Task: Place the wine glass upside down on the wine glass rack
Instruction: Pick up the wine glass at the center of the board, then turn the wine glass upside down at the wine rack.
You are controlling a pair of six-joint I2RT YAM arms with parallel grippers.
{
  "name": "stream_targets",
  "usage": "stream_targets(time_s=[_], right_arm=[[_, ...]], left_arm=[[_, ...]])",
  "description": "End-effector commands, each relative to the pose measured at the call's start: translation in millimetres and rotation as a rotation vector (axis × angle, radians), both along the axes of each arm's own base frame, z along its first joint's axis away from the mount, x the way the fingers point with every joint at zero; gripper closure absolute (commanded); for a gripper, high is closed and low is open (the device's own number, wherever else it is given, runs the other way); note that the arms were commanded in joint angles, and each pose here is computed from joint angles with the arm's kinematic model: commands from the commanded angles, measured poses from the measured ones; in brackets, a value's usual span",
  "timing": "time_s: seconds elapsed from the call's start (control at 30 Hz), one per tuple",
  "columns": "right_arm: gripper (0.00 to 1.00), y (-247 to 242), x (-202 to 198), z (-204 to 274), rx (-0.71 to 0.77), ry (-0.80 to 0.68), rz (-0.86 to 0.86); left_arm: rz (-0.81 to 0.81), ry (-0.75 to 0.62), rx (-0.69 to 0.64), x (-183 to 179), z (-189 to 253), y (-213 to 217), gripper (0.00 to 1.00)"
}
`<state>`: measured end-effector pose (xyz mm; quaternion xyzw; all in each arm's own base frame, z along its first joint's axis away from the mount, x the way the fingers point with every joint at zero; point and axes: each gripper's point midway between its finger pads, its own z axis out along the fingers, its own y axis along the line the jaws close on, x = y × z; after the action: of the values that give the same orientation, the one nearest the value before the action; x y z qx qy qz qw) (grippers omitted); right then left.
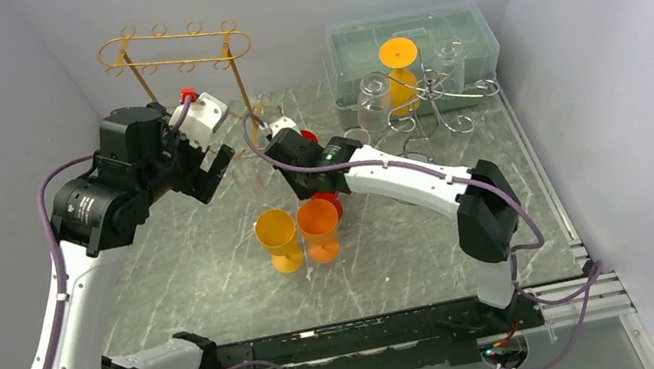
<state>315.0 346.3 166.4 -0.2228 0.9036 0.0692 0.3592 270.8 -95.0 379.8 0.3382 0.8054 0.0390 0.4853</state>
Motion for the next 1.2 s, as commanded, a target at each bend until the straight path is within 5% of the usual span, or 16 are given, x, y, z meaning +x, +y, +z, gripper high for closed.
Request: stream_targets(time_s=[0.0,0.13,0.43,0.8,1.17], right_arm=[[0.83,12.9,7.5,1.9,0.03,-0.02,0.009],[1.0,12.5,14.1,20.2,0.033,-0.054,0.006],[1.0,-7.1,-2.7,139.0,0.19,-0.172,0.016],[1.0,-45.7,-79.6,292.4,0.638,-0.343,0.179],[1.0,-47.1,-106.0,350.2,0.895,-0.432,0.264]], left_arm=[[0.008,-0.023,-0.042,-9.0,7.7,2.9,0.01],[0.004,-0.026,-0.044,-10.7,9.0,2.9,0.01],[-0.035,-0.007,-0.075,-14.7,10.2,-5.6,0.01],[-0.132,0.114,-0.248,-36.7,2.7,-37.9,0.0],[-0.202,0.182,-0.531,-37.5,39.5,-83.0,0.01]])
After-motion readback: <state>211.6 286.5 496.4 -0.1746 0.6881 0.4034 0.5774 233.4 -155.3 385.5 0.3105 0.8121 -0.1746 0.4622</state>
